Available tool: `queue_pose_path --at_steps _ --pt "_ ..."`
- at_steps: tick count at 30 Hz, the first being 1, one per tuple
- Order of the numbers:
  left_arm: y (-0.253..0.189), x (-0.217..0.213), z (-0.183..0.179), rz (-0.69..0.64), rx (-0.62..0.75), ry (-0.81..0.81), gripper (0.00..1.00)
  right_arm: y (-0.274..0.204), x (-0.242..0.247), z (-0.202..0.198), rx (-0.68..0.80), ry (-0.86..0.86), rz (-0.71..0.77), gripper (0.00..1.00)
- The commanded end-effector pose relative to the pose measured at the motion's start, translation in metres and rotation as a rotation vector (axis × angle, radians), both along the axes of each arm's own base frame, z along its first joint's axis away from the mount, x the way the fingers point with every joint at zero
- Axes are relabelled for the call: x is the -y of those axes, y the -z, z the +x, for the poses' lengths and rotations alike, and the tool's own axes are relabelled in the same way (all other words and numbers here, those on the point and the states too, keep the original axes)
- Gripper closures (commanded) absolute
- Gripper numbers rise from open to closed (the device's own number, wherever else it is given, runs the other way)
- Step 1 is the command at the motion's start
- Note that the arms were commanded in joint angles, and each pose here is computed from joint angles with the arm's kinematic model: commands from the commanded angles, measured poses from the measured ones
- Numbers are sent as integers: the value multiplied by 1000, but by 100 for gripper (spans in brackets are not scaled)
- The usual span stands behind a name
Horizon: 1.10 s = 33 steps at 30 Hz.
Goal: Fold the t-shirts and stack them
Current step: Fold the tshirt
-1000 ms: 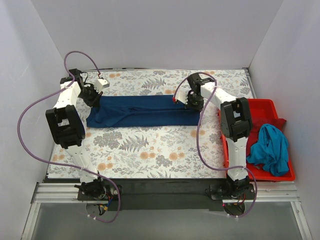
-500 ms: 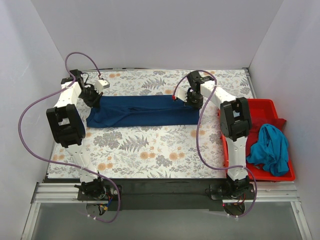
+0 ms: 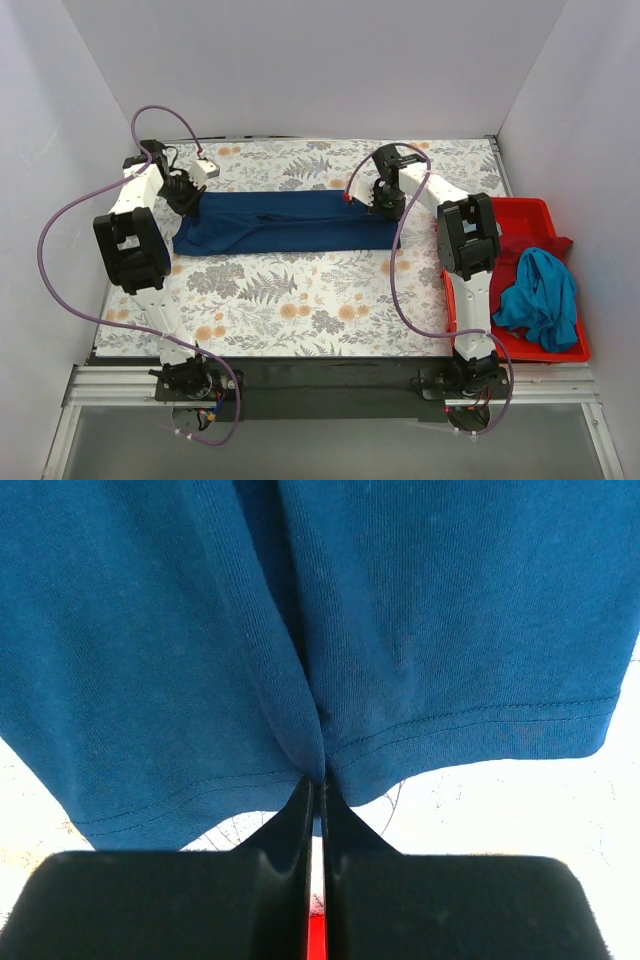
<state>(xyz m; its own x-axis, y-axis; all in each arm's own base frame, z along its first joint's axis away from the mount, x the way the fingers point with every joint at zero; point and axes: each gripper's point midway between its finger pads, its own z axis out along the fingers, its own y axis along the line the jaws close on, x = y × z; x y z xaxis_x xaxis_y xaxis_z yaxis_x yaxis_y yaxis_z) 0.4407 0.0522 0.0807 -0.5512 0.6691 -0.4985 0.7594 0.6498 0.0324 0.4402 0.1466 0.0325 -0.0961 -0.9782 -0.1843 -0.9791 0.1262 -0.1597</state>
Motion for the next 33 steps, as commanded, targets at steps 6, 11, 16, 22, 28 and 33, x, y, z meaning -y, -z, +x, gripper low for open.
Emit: queue_pose_path --at_steps 6,11,16,22,28,33 --pt "9 -10 7 32 1 -57 100 -10 8 18 50 -22 -49 83" --pt "-17 -23 17 -69 24 -282 74 -46 8 29 114 96 28 39" --pt "-51 -44 3 -255 22 -477 60 -80 1 3 85 212 154 39" --pt "-47 -24 -35 -353 -59 -555 58 -68 -21 -39 -110 347 293 55" --pt "-13 -26 -49 -334 -116 -640 60 -40 -31 -56 -245 430 319 62" --pt "16 -33 -52 -297 -133 -700 62 -11 -30 -60 -300 469 293 66"
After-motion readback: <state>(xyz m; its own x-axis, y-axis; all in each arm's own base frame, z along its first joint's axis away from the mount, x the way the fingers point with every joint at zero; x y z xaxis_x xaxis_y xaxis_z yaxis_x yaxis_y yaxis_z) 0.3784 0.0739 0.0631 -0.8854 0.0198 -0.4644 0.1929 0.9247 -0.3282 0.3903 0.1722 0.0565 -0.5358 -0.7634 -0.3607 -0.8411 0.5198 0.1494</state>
